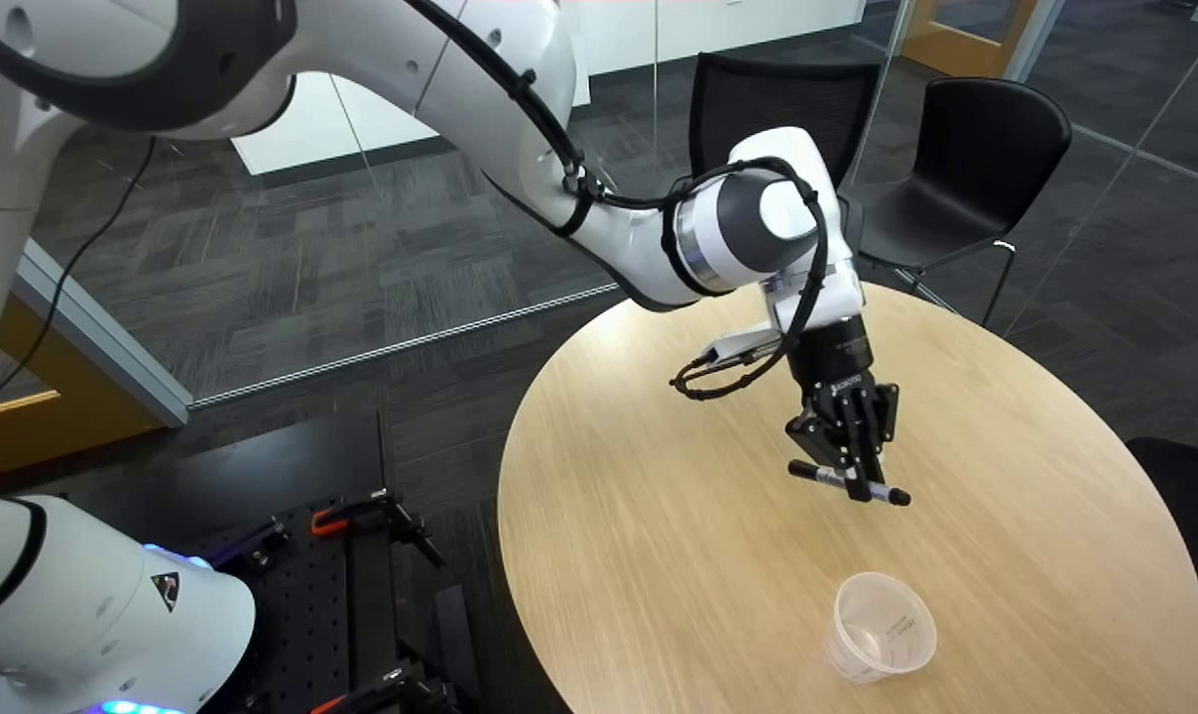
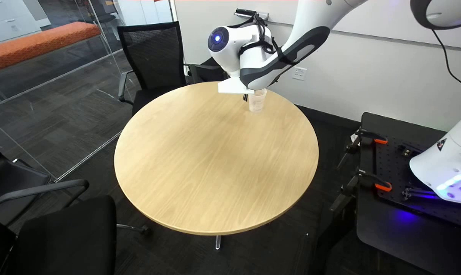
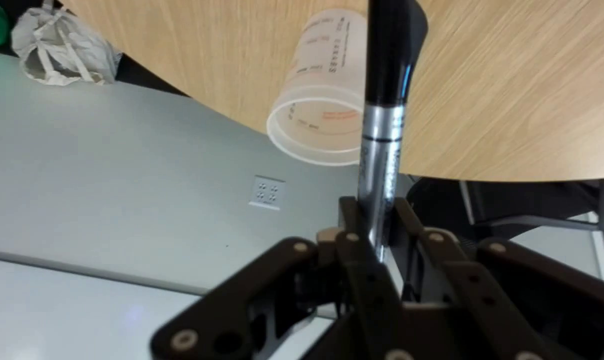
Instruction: Put the marker in the cup
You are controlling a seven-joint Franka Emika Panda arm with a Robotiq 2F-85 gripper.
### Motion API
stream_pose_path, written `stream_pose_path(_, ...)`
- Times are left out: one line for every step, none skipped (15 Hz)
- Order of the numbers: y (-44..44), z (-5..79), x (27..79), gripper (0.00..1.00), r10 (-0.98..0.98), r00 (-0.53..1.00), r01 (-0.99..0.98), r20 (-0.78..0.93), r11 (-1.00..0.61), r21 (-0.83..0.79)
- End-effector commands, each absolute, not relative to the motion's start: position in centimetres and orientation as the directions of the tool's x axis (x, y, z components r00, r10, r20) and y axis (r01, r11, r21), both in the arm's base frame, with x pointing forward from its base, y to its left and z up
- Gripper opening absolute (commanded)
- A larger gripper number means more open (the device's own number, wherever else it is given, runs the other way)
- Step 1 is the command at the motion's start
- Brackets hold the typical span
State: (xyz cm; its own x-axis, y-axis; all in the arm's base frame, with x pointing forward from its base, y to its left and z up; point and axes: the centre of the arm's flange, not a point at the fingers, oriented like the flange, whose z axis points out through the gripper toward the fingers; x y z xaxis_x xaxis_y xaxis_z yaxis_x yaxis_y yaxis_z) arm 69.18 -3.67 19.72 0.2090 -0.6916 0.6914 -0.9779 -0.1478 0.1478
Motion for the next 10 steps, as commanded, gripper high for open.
stream_pose_path(-5.2, 21.6, 67.4, 0.05, -0.631, 0.079, -0.991, 0.772, 0.037, 0.131)
stream_pose_path(-5.9, 21.8, 67.1, 0.05, -0.606, 0.046, -0.988, 0.794, 0.089, 0.125)
stream_pose_path(-6.5, 22.0, 66.9, 0.05, -0.577, 0.014, -0.983, 0.817, 0.141, 0.117)
stream_pose_path(-7.2, 22.2, 66.7, 0.05, -0.545, -0.012, -0.976, 0.839, 0.190, 0.110)
stream_pose_path(-7.9, 22.4, 66.5, 0.05, -0.512, -0.032, -0.967, 0.858, 0.233, 0.103)
stream_pose_path(-8.6, 22.4, 66.3, 0.05, -0.479, -0.049, -0.959, 0.876, 0.269, 0.094)
stream_pose_path(-9.3, 22.7, 66.2, 0.05, -0.450, -0.053, -0.952, 0.891, 0.292, 0.090)
stream_pose_path(-9.9, 22.7, 66.0, 0.05, -0.443, -0.043, -0.950, 0.896, 0.295, 0.100)
stream_pose_path(-9.2, 21.6, 66.1, 0.19, -0.462, -0.020, -0.960, 0.887, 0.258, 0.113)
stream_pose_path(-9.7, 21.6, 66.1, 0.19, -0.452, -0.022, -0.956, 0.892, 0.270, 0.113)
